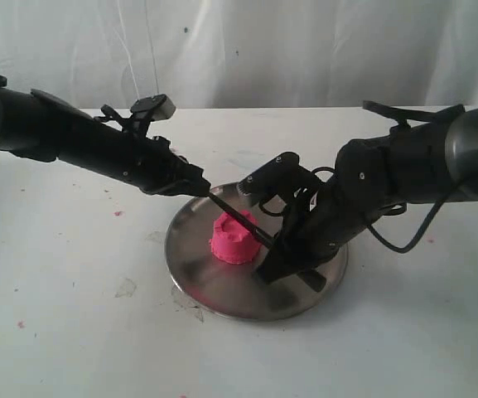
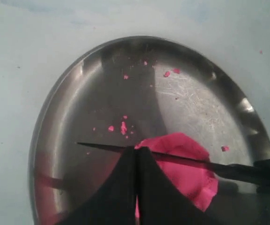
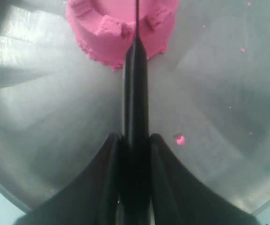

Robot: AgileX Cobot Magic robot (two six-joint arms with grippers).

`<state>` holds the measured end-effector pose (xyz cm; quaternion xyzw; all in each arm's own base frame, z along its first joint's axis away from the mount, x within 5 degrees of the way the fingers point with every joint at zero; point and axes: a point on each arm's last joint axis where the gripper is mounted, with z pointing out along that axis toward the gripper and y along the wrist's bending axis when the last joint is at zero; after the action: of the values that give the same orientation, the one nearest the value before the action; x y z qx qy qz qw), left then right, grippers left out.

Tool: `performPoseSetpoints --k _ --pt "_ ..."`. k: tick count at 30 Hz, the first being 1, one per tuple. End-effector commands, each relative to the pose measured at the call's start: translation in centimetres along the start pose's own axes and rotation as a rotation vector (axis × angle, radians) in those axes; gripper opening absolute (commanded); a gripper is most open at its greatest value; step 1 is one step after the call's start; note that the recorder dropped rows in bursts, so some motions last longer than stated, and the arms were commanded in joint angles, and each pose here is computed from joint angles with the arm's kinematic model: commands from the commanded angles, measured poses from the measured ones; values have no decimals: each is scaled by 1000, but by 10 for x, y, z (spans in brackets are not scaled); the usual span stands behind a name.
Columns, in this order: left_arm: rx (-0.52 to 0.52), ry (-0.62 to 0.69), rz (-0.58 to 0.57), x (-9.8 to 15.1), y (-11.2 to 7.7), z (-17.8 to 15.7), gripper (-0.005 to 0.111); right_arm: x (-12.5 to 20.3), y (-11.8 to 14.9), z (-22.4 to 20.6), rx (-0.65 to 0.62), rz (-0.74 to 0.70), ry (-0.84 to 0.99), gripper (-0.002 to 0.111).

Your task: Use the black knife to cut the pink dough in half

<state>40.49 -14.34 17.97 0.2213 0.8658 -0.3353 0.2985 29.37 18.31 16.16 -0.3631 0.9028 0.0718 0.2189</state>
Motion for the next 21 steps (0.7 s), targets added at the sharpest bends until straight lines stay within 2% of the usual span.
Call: performPoseSetpoints --k 1,9,15,21 --pt "17 -20 -21 1 2 6 0 -1 -1 -1 3 5 -4 5" --pt "56 -103 -16 -6 -1 8 0 -1 -1 -1 3 5 -4 5" --pt "74 -104 21 -11 -6 9 0 -1 -1 -1 3 5 -4 5" --pt "77 -55 44 0 -12 32 0 -1 0 -1 2 5 -2 5"
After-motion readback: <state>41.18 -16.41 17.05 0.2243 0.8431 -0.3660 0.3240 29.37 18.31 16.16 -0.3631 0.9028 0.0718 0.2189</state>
